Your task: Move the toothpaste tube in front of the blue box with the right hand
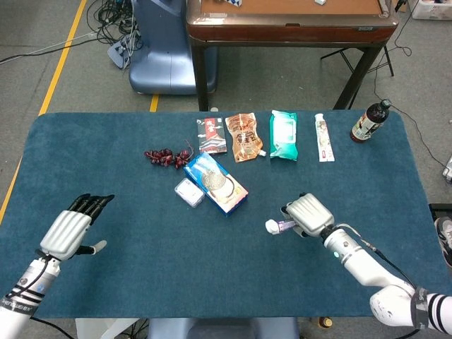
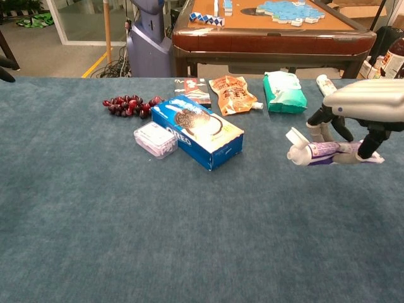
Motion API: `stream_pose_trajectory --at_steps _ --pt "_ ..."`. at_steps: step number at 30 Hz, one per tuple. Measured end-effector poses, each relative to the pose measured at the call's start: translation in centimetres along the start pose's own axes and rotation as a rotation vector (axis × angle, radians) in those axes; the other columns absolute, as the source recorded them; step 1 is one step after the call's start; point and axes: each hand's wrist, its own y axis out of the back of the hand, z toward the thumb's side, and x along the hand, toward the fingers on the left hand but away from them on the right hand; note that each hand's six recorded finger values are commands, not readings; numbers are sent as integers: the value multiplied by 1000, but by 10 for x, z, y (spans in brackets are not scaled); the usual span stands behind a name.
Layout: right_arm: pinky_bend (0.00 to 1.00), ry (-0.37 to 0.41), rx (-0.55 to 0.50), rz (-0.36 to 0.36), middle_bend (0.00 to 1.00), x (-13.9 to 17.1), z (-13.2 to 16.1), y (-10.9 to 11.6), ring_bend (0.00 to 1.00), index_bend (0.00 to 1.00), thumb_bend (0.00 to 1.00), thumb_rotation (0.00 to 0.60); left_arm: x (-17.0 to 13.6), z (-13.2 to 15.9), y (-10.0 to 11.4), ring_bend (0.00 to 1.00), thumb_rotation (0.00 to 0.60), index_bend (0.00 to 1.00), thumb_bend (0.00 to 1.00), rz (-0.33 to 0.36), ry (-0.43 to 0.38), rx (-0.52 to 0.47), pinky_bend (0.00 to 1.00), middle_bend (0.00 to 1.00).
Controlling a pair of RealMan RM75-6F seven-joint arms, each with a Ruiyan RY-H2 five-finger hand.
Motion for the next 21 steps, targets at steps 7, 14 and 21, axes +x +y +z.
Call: stream_pose_trajectory --at_steps 7,14,21 --pt "371 42 53 45 726 -16 15 35 578 763 808 600 33 28 -9 413 600 63 180 -120 -153 90 178 491" --pt "371 71 124 82 729 -38 37 66 586 770 823 600 56 61 -12 562 600 82 241 -186 -274 162 301 705" --pt "371 95 187 122 732 -58 68 78 588 774 830 600 71 93 -11 633 600 92 329 -202 -359 186 461 784"
